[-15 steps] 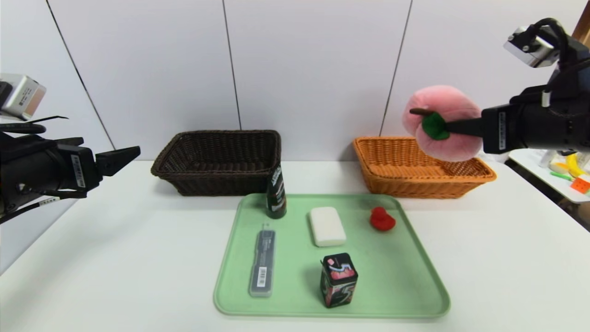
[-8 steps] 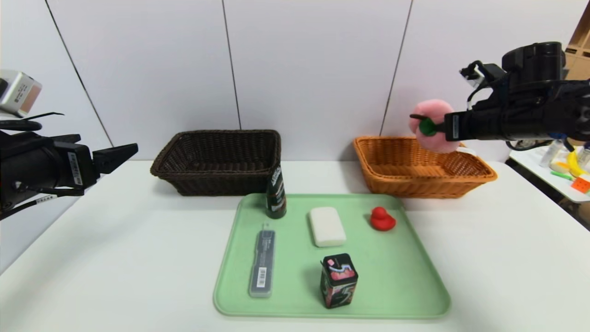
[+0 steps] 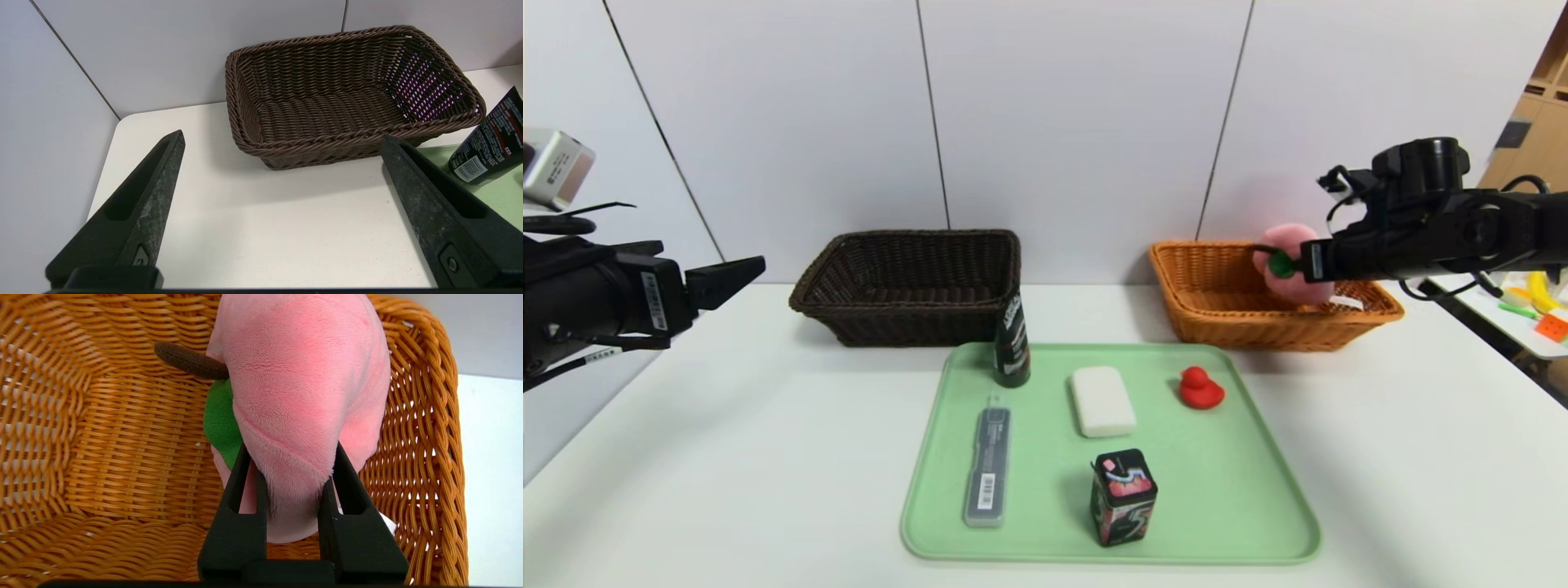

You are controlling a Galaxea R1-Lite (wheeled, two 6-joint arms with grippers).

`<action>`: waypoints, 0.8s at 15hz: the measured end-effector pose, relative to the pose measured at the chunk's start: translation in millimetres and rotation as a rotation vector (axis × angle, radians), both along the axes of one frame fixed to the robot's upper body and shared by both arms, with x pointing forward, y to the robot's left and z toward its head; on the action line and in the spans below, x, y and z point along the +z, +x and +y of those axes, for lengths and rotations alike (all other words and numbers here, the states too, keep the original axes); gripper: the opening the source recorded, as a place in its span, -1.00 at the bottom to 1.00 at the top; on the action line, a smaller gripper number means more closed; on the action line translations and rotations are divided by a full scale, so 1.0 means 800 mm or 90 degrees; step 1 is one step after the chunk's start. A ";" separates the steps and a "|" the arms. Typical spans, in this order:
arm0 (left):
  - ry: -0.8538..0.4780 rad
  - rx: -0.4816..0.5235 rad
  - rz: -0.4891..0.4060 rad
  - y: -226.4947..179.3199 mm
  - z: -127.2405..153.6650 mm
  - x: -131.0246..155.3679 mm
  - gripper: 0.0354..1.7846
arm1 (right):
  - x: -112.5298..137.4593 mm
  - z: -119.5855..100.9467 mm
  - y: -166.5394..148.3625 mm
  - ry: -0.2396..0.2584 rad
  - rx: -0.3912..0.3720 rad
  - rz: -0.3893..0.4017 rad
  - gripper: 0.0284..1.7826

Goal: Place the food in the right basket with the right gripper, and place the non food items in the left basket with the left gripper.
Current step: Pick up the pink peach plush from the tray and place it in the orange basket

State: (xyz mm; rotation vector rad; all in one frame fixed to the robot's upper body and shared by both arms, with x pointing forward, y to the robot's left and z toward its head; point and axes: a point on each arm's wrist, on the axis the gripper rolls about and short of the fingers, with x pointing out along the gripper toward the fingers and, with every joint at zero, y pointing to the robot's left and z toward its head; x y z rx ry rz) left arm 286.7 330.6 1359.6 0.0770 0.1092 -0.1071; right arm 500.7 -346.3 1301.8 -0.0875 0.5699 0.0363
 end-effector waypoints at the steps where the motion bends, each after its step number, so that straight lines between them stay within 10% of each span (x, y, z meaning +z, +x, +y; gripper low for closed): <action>1: 0.000 0.000 0.000 0.000 0.000 0.000 0.89 | -0.001 0.000 0.001 0.000 0.000 0.001 -0.62; 12: -0.002 0.000 0.005 -0.001 0.000 -0.003 0.89 | 0.004 0.001 -0.019 -0.007 -0.006 0.000 0.48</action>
